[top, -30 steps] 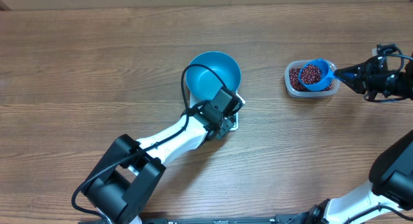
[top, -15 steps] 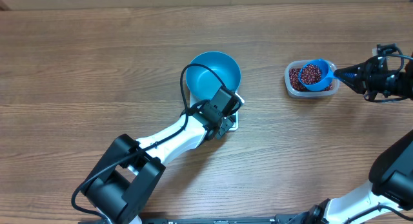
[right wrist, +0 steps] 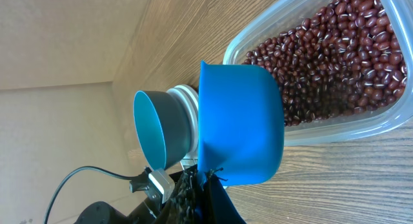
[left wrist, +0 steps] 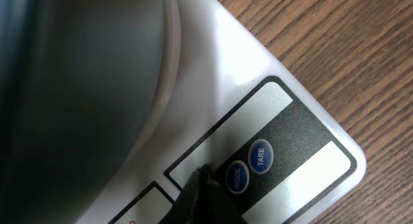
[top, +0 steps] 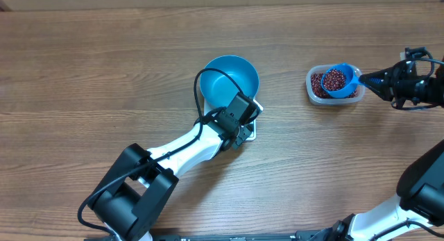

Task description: Scoop item into bowl and weigh 150g on scale

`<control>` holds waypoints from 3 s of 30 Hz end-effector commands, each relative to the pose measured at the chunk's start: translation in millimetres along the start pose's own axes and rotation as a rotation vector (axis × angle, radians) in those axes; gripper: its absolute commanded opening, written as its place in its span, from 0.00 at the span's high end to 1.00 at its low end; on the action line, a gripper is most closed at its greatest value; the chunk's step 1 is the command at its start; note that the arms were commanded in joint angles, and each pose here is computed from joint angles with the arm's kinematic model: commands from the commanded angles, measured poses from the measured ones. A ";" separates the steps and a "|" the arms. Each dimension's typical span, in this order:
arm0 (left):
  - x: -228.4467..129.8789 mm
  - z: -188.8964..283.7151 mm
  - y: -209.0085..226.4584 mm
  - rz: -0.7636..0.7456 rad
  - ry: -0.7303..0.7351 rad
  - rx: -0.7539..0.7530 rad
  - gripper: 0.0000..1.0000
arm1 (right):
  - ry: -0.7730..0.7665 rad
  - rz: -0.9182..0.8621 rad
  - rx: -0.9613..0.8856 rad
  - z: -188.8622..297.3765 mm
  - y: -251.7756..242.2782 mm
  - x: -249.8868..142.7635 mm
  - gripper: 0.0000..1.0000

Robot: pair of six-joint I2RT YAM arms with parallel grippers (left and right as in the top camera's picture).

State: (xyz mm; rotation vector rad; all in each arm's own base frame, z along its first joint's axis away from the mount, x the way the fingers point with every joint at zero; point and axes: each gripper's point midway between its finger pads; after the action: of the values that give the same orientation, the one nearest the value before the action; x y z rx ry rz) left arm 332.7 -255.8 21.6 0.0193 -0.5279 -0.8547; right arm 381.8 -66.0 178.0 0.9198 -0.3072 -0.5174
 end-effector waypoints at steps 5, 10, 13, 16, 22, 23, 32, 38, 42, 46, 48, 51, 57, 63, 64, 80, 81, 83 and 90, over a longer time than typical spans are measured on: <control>-9.9 -7.8 -3.3 0.016 0.028 -0.016 0.96 | -0.002 0.008 0.023 0.8 3.0 1.8 0.96; -10.1 -8.0 -3.6 0.015 0.029 -0.017 0.96 | -0.003 0.009 0.023 0.8 3.0 1.8 0.96; -10.2 -8.0 -3.9 0.012 0.029 -0.019 0.96 | -0.003 0.009 0.023 0.8 3.0 1.9 0.96; -10.9 -8.0 -4.1 0.012 0.032 -0.019 0.96 | -0.003 0.009 0.023 0.8 3.0 1.9 0.96; -11.1 -8.0 -4.2 0.011 0.033 -0.020 0.96 | -0.003 0.009 0.023 0.8 3.0 1.9 0.96; -11.6 -8.0 -4.2 0.011 0.035 -0.020 0.96 | -0.003 0.009 0.023 0.8 3.0 2.0 0.96; -13.0 -8.0 -4.8 0.002 0.041 -0.022 0.96 | -0.003 0.009 0.023 0.8 3.0 2.0 0.96; -14.2 -7.9 -5.8 0.001 0.045 -0.027 0.96 | -0.005 0.012 0.023 0.8 3.0 2.6 0.96; -13.6 -7.9 -8.0 -0.006 0.042 -0.039 0.96 | -0.005 0.012 0.023 0.8 3.0 2.6 0.96; -13.6 -7.9 -8.0 -0.006 0.042 -0.039 0.96 | -0.005 0.012 0.023 0.8 3.0 2.7 0.96; -13.4 -7.8 -8.7 -0.007 0.041 -0.042 0.96 | -0.006 0.013 0.023 0.8 3.0 2.9 0.96; -13.4 -7.8 -9.9 -0.013 0.040 -0.050 0.96 | -0.007 0.015 0.023 0.8 3.1 3.3 0.96; -13.5 -7.7 -10.5 -0.015 0.041 -0.051 0.96 | -0.007 0.015 0.023 0.8 3.1 3.3 0.96; -14.9 -7.4 -12.3 -0.020 0.048 -0.054 0.96 | -0.007 0.016 0.023 0.8 3.1 3.3 0.96; -15.0 -7.4 -12.5 -0.020 0.048 -0.054 0.96 | -0.007 0.015 0.023 0.8 3.1 3.3 0.96; -18.3 -11.3 -14.2 -0.026 0.060 -0.057 0.95 | -0.007 0.015 0.023 0.8 3.1 3.2 0.96; -18.6 -11.6 -14.3 -0.026 0.061 -0.057 0.96 | -0.007 0.015 0.023 0.8 3.1 3.1 0.96; -19.0 -12.9 -14.6 -0.026 0.062 -0.058 0.96 | -0.007 0.015 0.023 0.8 3.0 3.1 0.96; -20.0 -16.9 -16.6 -0.031 0.064 -0.063 0.96 | -0.007 0.015 0.023 0.8 3.0 3.1 0.96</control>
State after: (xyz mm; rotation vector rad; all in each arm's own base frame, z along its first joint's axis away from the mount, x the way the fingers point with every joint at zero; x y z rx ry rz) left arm 329.6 -257.7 18.8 0.0040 -0.5144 -0.8664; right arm 382.5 -66.5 178.1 0.9185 -0.3117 -0.5150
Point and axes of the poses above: each gripper's point midway between its finger pads, its own z axis back along the fingers, its own y axis along the line the jaws close on, x = y × z, and after that the axes turned 4 degrees about -z, right-handed
